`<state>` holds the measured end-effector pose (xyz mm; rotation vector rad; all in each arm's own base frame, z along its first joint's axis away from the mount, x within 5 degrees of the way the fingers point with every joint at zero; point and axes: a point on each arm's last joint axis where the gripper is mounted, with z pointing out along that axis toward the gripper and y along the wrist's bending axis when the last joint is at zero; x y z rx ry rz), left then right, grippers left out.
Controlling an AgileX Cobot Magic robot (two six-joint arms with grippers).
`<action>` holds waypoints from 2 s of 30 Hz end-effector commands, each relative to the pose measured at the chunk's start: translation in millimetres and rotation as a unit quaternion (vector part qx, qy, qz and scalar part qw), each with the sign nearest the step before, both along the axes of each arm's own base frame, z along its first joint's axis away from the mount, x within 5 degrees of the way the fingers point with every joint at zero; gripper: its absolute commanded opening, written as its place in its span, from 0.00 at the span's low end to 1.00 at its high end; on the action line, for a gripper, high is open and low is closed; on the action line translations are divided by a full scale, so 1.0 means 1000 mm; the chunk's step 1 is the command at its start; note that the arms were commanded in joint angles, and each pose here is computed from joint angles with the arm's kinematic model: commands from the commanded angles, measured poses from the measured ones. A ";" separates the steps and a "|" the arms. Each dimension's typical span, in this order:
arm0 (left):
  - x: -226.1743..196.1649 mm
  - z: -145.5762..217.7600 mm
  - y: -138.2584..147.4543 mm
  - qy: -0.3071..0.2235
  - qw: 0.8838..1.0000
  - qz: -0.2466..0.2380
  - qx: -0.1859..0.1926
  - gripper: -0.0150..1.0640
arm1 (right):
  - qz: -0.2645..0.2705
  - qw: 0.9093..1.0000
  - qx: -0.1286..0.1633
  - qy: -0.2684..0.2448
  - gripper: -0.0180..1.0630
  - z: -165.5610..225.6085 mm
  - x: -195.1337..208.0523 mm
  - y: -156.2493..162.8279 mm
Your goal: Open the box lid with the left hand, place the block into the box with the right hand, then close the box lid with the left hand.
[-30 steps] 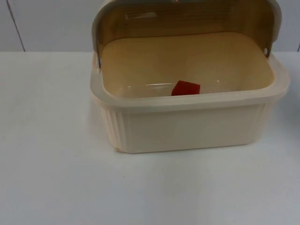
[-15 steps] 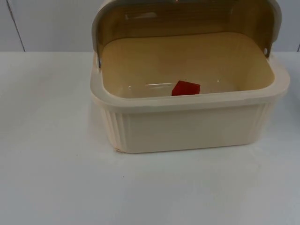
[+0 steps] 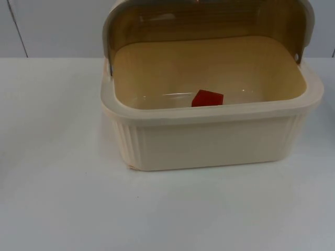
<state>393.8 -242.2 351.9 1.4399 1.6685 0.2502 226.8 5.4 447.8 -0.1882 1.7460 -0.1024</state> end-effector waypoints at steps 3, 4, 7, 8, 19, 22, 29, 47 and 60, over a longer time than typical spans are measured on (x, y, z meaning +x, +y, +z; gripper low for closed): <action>-0.003 0.003 -0.005 0.006 1.000 -0.008 -0.021 0.02 | -0.003 1.000 -0.008 -0.014 0.88 0.005 -0.003 -0.002; -0.003 0.003 -0.005 0.009 1.000 -0.009 -0.023 0.01 | -0.003 1.000 -0.008 -0.015 0.88 0.005 -0.003 -0.002; -0.007 -0.001 -0.006 0.036 0.999 -0.016 -0.022 0.01 | -0.003 1.000 -0.008 -0.016 0.88 0.005 -0.003 -0.002; -0.008 -0.003 -0.008 0.048 0.998 -0.025 -0.024 0.01 | -0.003 1.000 -0.008 -0.016 0.88 0.005 -0.003 -0.002; -0.001 -0.036 -0.022 0.090 0.989 -0.116 -0.019 0.01 | -0.003 1.000 -0.008 -0.018 0.88 0.006 -0.002 -0.002; 0.006 -0.042 -0.021 0.085 0.990 -0.108 -0.021 0.01 | -0.003 1.000 -0.008 -0.018 0.88 0.006 -0.002 -0.002; 0.013 -0.040 -0.018 0.069 0.993 -0.089 -0.045 0.01 | -0.004 1.000 -0.007 -0.020 0.88 0.006 -0.002 -0.002; -0.001 -0.062 -0.016 0.177 0.981 -0.075 0.011 0.01 | -0.004 1.000 -0.005 -0.023 0.88 0.007 -0.002 -0.002; -0.016 -0.069 -0.040 0.133 0.987 -0.087 0.031 0.01 | -0.007 0.999 -0.014 -0.049 0.88 0.017 -0.019 -0.002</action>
